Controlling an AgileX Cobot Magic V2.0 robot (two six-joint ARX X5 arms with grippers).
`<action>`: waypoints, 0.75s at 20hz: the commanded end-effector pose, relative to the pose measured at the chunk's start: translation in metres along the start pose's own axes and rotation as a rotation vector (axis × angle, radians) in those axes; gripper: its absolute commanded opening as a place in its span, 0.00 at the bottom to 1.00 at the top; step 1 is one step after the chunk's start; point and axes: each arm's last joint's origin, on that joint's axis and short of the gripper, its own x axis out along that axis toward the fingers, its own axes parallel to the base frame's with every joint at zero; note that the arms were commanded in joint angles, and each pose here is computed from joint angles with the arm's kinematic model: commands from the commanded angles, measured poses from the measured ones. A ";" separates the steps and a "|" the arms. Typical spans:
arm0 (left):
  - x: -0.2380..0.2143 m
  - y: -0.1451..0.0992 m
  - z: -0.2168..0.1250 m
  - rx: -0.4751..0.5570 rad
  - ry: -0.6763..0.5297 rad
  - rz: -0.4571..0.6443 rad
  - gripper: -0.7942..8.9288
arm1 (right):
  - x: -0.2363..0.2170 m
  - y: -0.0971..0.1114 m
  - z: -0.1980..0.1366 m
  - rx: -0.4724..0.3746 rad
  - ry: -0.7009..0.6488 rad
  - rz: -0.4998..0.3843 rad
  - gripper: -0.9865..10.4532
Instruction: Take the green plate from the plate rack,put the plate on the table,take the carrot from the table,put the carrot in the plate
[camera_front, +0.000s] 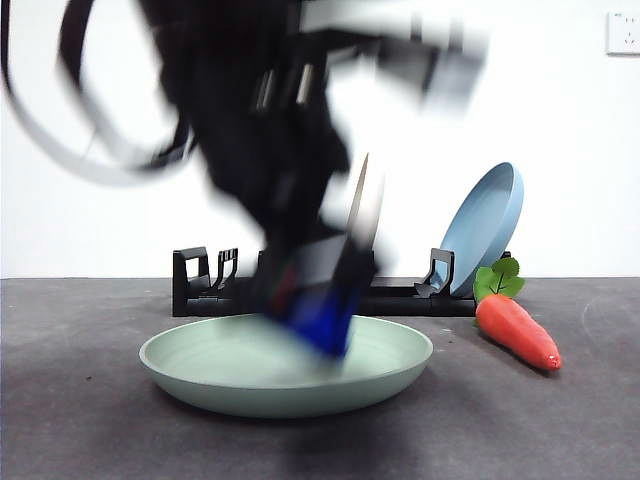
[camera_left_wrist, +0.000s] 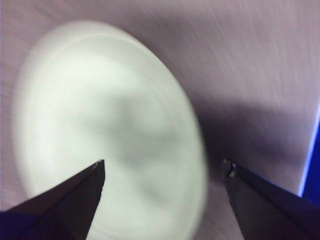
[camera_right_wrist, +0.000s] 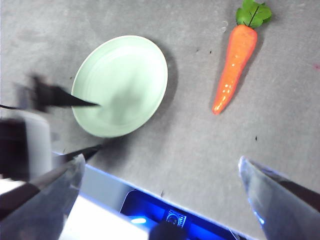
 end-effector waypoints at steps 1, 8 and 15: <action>-0.044 0.026 0.016 -0.167 -0.124 0.035 0.48 | 0.008 -0.004 0.010 0.001 -0.006 0.004 0.74; -0.206 0.103 0.002 -0.593 -0.468 0.062 0.48 | 0.076 -0.032 0.051 0.024 0.052 -0.045 0.69; -0.293 0.130 -0.047 -0.708 -0.669 0.079 0.48 | 0.170 -0.050 0.070 -0.025 0.124 -0.215 0.69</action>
